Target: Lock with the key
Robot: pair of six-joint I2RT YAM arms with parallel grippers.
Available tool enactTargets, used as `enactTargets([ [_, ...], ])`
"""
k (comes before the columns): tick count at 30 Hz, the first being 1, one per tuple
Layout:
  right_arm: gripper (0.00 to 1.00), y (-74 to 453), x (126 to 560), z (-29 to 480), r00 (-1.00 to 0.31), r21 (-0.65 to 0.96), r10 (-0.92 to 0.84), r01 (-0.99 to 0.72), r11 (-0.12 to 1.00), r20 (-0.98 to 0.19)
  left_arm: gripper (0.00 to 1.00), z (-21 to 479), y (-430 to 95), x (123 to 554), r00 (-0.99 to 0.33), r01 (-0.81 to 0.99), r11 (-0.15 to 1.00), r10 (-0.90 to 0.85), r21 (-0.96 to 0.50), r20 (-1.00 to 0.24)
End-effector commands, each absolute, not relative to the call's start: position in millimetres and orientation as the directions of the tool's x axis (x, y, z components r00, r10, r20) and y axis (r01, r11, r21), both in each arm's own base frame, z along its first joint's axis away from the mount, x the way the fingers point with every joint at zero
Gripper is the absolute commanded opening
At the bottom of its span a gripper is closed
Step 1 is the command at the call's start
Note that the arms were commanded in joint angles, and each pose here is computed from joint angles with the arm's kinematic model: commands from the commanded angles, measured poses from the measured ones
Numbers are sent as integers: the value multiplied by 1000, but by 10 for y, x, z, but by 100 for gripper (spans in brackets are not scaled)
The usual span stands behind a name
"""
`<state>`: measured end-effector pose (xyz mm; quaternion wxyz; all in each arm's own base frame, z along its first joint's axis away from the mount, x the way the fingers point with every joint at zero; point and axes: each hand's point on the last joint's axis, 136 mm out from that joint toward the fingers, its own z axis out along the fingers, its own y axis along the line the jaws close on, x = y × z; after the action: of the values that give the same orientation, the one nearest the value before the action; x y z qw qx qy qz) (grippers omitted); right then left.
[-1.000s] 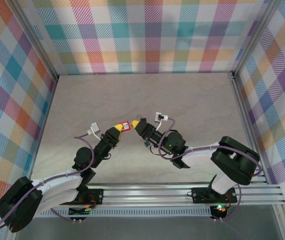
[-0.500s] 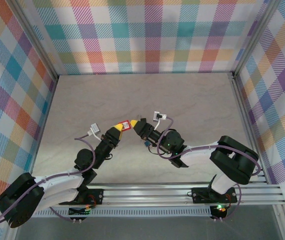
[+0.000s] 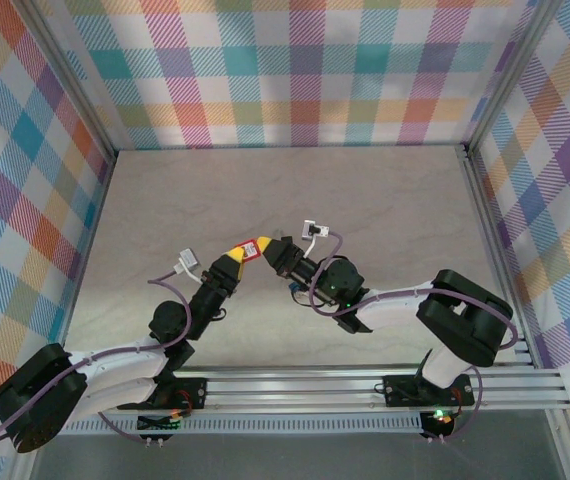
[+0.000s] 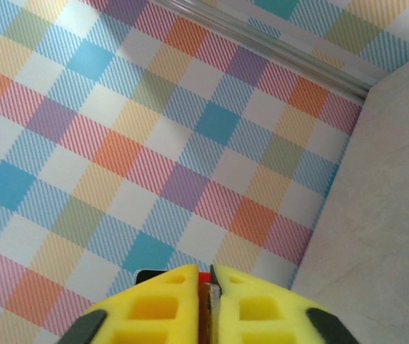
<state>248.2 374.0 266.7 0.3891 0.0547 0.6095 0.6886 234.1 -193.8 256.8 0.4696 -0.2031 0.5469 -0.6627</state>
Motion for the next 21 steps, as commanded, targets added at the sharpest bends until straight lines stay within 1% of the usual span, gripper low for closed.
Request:
enactTargets([
  [1,0,3806,2445,3005,-650,845,649,-534,-20,-396,0,2539,-2028,2258,-482,428,75,-824,-901,-298],
  [7,0,3769,2521,3111,-582,828,701,-560,20,-411,0,2670,-2093,2191,-473,474,80,-817,-877,-330],
  [12,0,3570,2681,3088,-492,846,780,-527,86,-386,0,2630,-2102,2157,-477,467,82,-815,-881,-329],
  [15,0,3463,2757,3142,-424,832,809,-537,137,-408,0,2617,-2129,2135,-484,464,79,-812,-882,-327],
  [19,0,3247,2920,3116,-380,852,847,-501,150,-373,0,2643,-2117,2102,-481,472,73,-814,-878,-326],
  [21,0,3081,3041,3028,-365,878,871,-458,141,-330,0,2653,-2100,2095,-477,473,70,-818,-878,-322],
])
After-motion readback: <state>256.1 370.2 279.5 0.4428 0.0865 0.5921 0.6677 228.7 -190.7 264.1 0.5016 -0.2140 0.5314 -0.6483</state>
